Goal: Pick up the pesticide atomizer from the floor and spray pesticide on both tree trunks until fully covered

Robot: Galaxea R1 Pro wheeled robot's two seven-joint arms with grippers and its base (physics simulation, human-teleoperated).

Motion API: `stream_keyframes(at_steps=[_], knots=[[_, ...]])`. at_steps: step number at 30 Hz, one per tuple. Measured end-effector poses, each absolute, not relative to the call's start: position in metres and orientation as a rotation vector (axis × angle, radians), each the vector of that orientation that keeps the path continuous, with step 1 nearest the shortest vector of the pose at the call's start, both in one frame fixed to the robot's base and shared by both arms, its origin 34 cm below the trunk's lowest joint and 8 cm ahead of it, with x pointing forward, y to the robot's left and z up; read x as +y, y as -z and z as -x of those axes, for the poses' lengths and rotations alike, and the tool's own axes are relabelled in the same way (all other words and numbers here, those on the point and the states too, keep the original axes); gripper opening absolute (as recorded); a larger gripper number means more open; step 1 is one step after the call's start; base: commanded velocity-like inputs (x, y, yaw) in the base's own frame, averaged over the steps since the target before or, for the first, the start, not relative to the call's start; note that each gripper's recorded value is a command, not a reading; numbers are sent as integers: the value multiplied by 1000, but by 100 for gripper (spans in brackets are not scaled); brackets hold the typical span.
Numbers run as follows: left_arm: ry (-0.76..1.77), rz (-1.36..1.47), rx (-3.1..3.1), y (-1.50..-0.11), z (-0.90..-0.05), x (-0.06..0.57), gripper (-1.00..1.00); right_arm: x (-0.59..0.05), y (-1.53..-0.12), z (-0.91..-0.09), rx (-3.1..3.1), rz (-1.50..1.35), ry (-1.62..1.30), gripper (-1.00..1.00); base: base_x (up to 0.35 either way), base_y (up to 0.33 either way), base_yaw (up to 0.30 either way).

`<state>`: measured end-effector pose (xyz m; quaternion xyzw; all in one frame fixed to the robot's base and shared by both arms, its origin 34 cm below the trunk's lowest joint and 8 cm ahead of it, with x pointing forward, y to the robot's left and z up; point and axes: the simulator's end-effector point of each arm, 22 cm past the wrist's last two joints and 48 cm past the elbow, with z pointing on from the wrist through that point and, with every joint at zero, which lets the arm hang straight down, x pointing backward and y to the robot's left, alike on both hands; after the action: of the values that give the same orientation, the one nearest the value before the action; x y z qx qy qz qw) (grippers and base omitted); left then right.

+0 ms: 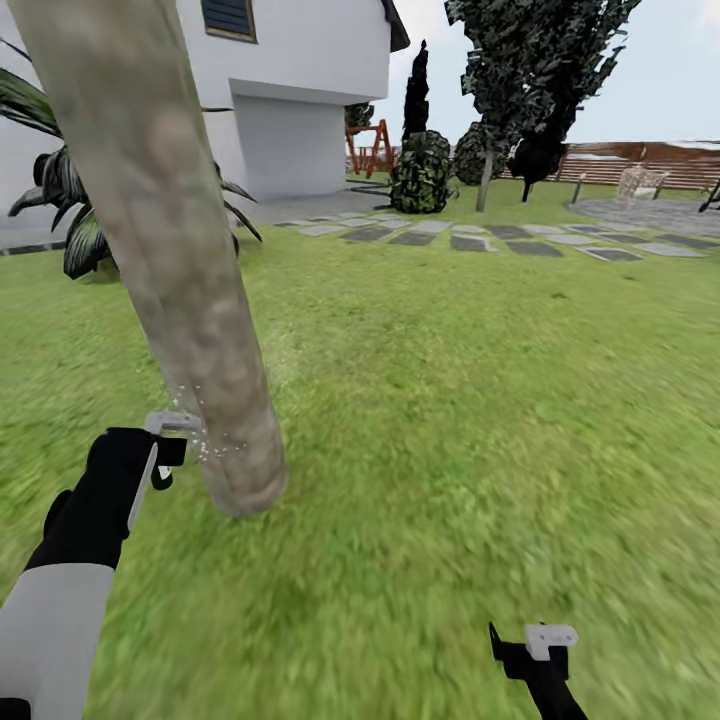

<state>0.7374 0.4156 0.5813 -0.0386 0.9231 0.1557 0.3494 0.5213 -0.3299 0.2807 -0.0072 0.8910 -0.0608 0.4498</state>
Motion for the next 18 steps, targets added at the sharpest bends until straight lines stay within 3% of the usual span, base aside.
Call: stream_keyframes(at_steps=[4, 11, 18], knots=[[-403, 100, 2390, -582, -738, 416, -100, -330, -281, -521, 2204, 18, 150, 100, 232, -188, 137], [-403, 100, 2389, -582, -738, 415, -100, -330, -281, -522, 2202, 18, 150, 100, 23, -266, 7], [-405, 98, 2391, -582, -738, 415, -100, -330, -281, -522, 2202, 18, 151, 100, -157, -249, 0]])
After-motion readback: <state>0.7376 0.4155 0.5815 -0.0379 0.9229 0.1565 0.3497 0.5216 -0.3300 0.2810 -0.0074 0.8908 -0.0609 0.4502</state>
